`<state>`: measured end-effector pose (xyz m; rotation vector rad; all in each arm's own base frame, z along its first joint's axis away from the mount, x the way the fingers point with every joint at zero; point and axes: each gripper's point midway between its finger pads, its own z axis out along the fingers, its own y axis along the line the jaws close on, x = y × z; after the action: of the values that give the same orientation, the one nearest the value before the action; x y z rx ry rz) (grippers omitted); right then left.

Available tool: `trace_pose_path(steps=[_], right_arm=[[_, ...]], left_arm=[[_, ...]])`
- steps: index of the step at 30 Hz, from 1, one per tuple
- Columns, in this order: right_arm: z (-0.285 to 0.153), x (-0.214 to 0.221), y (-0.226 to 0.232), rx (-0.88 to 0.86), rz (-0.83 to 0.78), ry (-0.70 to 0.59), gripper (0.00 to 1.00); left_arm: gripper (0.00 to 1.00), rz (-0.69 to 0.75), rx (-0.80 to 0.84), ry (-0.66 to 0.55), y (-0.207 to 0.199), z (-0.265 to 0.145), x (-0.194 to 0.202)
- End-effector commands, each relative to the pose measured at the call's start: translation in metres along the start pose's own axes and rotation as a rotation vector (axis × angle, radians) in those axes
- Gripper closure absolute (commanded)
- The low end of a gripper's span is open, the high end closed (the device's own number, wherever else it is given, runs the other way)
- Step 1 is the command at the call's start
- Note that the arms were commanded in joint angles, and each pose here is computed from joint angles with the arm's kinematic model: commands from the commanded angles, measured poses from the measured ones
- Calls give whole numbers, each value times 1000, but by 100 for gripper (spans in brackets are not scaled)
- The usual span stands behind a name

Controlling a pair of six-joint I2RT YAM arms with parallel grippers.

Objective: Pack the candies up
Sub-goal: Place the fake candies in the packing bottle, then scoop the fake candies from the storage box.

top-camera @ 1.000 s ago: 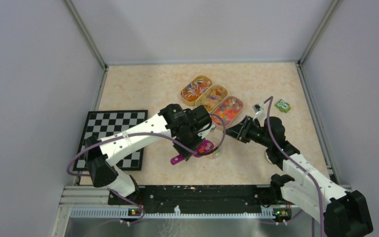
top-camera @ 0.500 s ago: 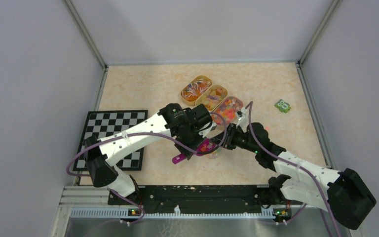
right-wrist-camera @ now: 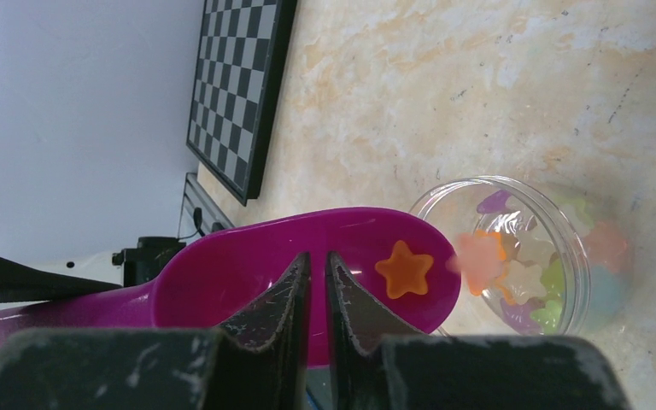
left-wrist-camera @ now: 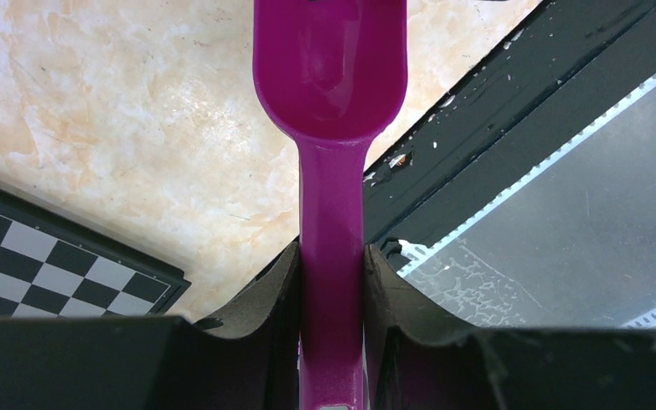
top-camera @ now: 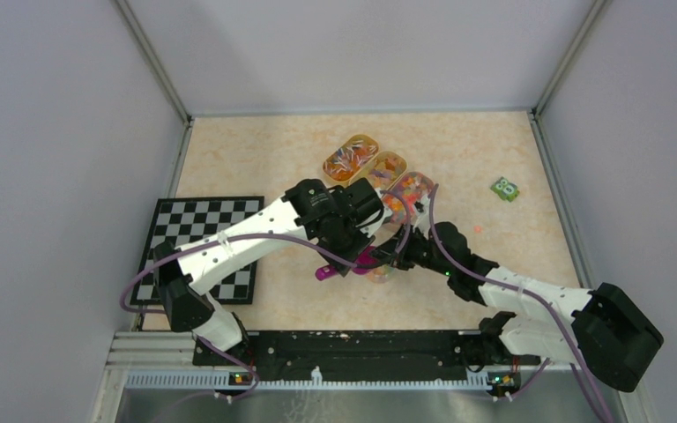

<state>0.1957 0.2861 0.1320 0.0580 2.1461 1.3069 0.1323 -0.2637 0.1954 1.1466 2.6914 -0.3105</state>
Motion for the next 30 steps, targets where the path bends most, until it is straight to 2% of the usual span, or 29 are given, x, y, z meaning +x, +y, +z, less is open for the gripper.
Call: trace_pose_path(steps=[1, 9, 24, 30], right_arm=[[3, 1, 6, -24, -26, -6, 89], [3, 13, -3, -4, -22, 12, 91], [5, 8, 6, -10, -33, 10, 92], [-5, -18, 19, 31, -67, -72, 77]], left_arm=[[100, 8, -12, -94, 1, -7, -25], [100, 13, -13, -123, 1, -11, -33], [100, 39, -17, -117, 2, -11, -35], [100, 45, -14, -129, 3, -13, -33]])
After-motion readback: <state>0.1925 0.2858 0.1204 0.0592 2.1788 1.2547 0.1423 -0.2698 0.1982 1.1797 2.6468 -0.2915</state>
